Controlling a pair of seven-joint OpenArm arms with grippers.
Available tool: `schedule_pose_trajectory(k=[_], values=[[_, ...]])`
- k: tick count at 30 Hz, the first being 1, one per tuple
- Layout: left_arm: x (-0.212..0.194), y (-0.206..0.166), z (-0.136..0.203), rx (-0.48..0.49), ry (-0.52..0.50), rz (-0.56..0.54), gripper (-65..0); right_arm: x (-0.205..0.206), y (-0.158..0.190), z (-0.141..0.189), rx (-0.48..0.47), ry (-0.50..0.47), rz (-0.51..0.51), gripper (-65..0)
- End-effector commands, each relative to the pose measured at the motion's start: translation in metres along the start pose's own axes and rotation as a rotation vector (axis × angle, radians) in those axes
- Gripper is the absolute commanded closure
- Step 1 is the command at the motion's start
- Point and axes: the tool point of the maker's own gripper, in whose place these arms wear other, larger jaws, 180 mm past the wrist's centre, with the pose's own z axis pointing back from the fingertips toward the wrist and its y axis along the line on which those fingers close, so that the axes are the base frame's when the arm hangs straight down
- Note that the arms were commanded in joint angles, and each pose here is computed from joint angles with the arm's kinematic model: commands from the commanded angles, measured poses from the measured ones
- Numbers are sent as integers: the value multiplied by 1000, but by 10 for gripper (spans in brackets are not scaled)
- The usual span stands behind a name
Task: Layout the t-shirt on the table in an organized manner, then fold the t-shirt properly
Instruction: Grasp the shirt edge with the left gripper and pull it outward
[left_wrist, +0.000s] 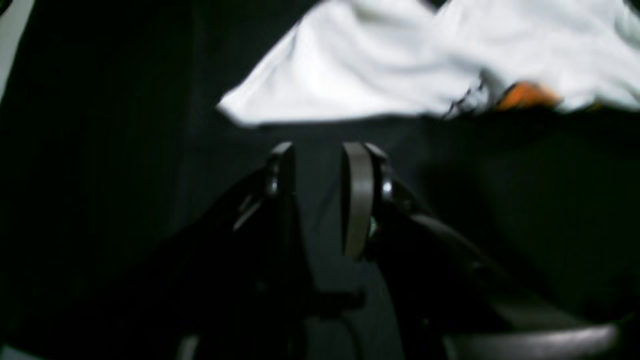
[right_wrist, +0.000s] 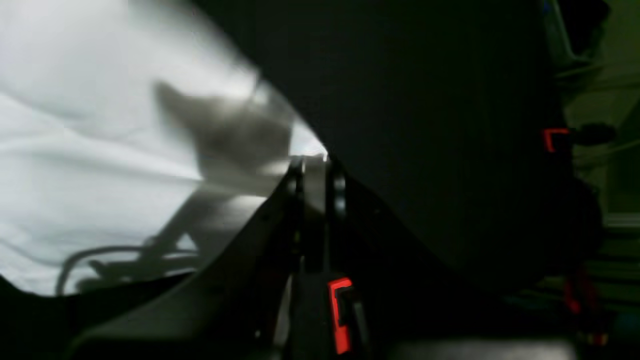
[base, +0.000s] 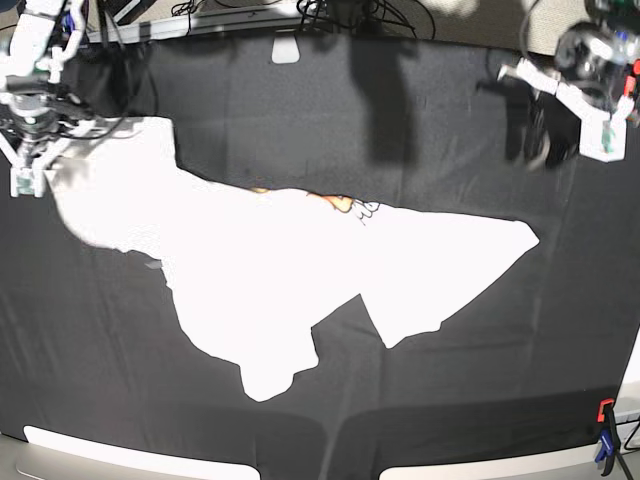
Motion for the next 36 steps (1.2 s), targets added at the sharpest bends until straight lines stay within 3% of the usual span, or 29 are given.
schedule_pose_trajectory(k=[1,8,12,17,21,25,30,36], values=[[15,-6,-2,-21,-56,-6,-147,9,-7,3,-19,-32,11,0],[31,-46,-46,-149,-121,-7,-147,5,-7,3,-17,-16,11,0],[31,-50,-89,-107,-122,4,-152,5,-6,3,-13,-14,7,0],[45,-55,-139,-102,-140,-35,-162,11,9,4,70,-45,-68,0],[56,-29,-179,33,-133,16,-166,11,11,4,80,-48,-78,0],[54,-12,-222,93,-66,50,-166,11,11,4,81,-47,-77,0],[33,2,-271,108,112,80,-166,11,11,4,80,-48,-77,0],[16,13,-296,110,225,106,-196,13,11,4,80,-55,-78,0]])
